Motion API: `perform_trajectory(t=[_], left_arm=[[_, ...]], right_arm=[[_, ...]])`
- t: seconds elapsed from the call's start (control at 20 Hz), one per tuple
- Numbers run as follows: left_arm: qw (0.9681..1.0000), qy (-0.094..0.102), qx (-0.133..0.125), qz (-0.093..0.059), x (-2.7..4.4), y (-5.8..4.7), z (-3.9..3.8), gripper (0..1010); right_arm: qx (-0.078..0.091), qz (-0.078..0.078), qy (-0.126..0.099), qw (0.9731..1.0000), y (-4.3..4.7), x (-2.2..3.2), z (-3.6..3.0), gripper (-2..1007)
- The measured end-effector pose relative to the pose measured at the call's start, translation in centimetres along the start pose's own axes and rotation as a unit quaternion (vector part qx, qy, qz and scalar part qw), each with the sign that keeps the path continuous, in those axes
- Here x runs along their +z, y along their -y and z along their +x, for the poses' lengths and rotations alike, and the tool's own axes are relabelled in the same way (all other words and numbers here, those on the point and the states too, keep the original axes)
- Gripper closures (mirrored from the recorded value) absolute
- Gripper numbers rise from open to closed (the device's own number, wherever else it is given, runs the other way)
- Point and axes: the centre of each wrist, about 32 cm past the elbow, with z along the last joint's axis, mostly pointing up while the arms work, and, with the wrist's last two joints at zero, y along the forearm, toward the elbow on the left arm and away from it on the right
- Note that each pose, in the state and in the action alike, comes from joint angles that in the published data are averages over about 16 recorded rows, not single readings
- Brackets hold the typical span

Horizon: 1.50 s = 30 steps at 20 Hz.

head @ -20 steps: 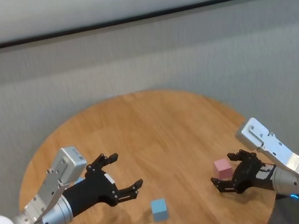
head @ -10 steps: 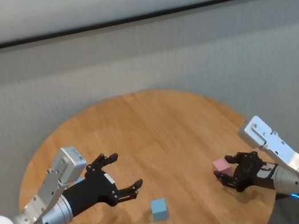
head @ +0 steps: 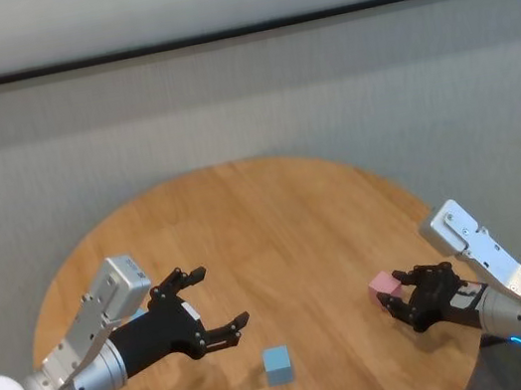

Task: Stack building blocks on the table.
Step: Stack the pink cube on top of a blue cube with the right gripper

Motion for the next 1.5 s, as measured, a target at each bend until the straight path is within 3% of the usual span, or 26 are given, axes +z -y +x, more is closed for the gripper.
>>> perform_trajectory(t=[0.35,0.65,0.9,1.2,1.5], left_arm=[[1.0,0.0,0.0,0.0,0.0,0.0,0.0,8],[1.0,0.0,0.0,0.0,0.0,0.0,0.0,8],[1.0,0.0,0.0,0.0,0.0,0.0,0.0,8],[1.0,0.0,0.0,0.0,0.0,0.0,0.0,8],[1.0,0.0,0.0,0.0,0.0,0.0,0.0,8]], right_arm=[[-0.003,0.01,0.014,0.9998,0.39,0.58,0.08,635],[0.007,0.028,0.037,0.9989,0.52,1.82,-0.01,635],[0.032,0.05,0.058,0.9966,0.07,3.21,-0.41,635],[0.072,0.077,0.072,0.9918,-1.09,4.73,-1.26,635],[0.107,0.1,0.071,0.9868,-2.04,5.56,-2.29,635]])
